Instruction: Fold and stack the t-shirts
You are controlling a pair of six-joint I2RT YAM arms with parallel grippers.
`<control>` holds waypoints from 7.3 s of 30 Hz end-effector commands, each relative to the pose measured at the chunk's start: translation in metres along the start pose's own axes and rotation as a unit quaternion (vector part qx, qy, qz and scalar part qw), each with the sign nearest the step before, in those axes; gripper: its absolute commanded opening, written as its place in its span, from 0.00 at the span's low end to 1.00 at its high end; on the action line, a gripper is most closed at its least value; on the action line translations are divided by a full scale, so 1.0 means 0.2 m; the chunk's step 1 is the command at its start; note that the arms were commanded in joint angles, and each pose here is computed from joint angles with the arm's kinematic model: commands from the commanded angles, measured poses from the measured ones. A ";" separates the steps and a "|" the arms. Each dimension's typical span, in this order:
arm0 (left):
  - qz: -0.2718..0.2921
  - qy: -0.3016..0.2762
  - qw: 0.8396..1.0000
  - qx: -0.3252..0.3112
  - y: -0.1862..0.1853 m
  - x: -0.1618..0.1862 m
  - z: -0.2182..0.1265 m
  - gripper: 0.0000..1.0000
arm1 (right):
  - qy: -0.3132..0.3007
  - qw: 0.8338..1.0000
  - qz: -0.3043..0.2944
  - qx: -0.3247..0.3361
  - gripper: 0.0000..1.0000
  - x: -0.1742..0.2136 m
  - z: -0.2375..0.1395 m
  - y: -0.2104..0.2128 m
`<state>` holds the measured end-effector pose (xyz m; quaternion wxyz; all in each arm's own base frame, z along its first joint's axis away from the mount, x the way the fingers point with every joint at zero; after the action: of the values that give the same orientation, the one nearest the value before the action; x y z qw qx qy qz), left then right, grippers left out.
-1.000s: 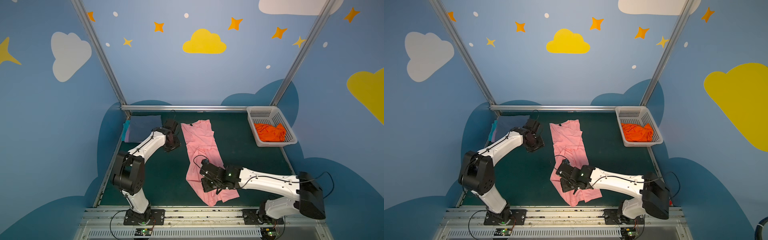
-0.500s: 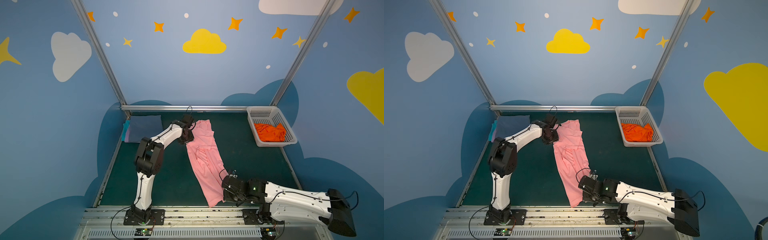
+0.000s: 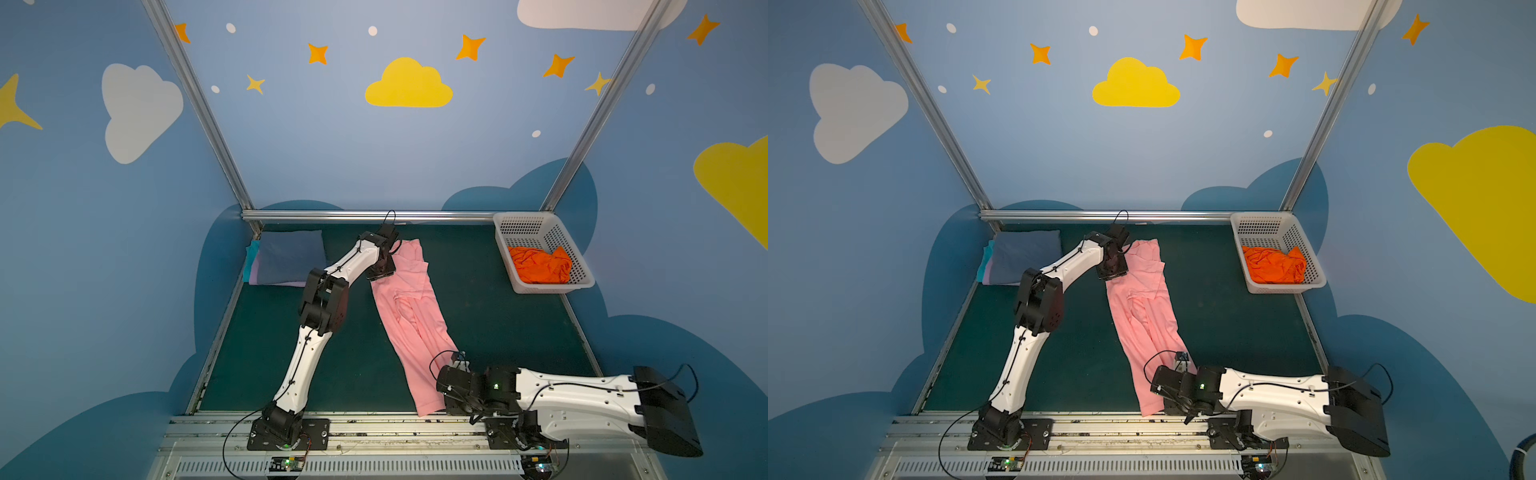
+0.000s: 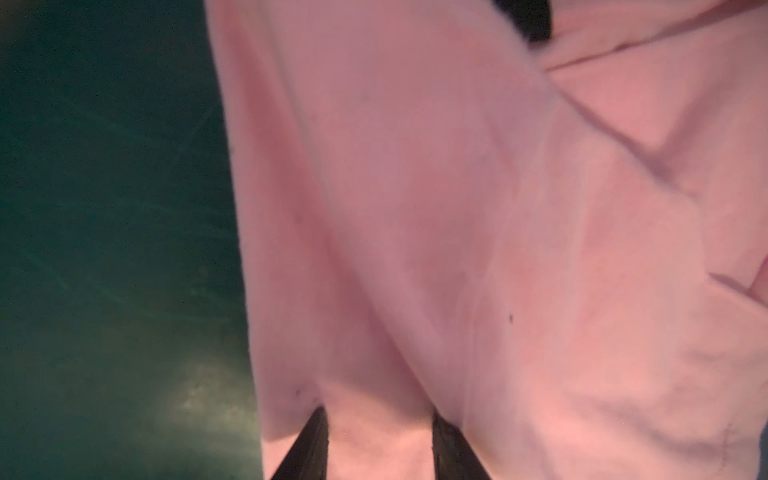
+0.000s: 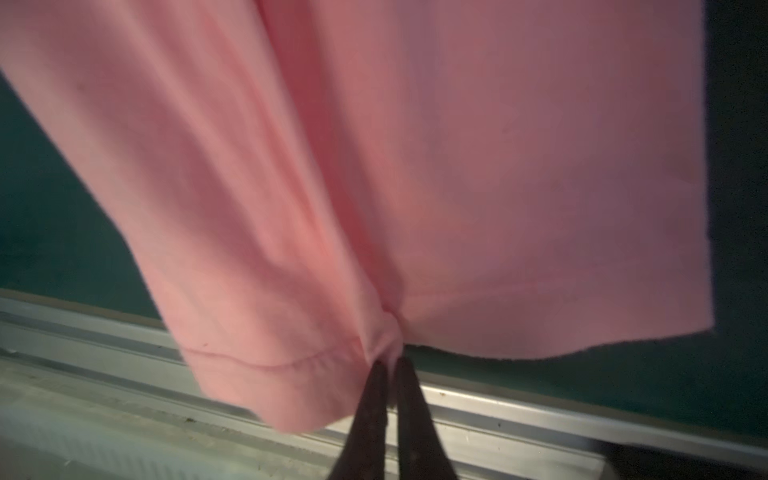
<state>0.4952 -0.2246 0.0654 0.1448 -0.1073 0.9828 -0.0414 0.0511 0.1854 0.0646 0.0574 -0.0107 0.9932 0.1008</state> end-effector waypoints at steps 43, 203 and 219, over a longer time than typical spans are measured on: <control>0.006 -0.077 0.964 0.255 -0.28 -0.38 -0.58 0.32 | -0.127 0.990 0.044 0.039 0.17 -0.38 -0.07 -0.14; 0.068 0.040 0.992 0.101 0.24 1.50 -0.93 0.04 | -0.128 0.978 0.073 -0.150 0.00 -0.34 -0.30 0.12; -0.008 -0.003 0.985 0.172 0.09 0.60 -0.78 0.04 | -0.236 0.952 0.085 -0.176 0.00 -1.30 -0.43 0.18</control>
<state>0.3113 -0.2202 0.1805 0.1648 -0.1145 0.9617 -0.1867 0.2722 0.1942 0.1689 0.2535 0.1274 0.9270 0.2452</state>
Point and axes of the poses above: each gripper's point midway between its finger pads, its own z axis out along the fingers, its own y axis along the line the jaws close on, x = y × z, the point moved 4 cm from there along -z, back along the fingers, and after that the axes turned 5 degrees about z, right-handed, at the moved point
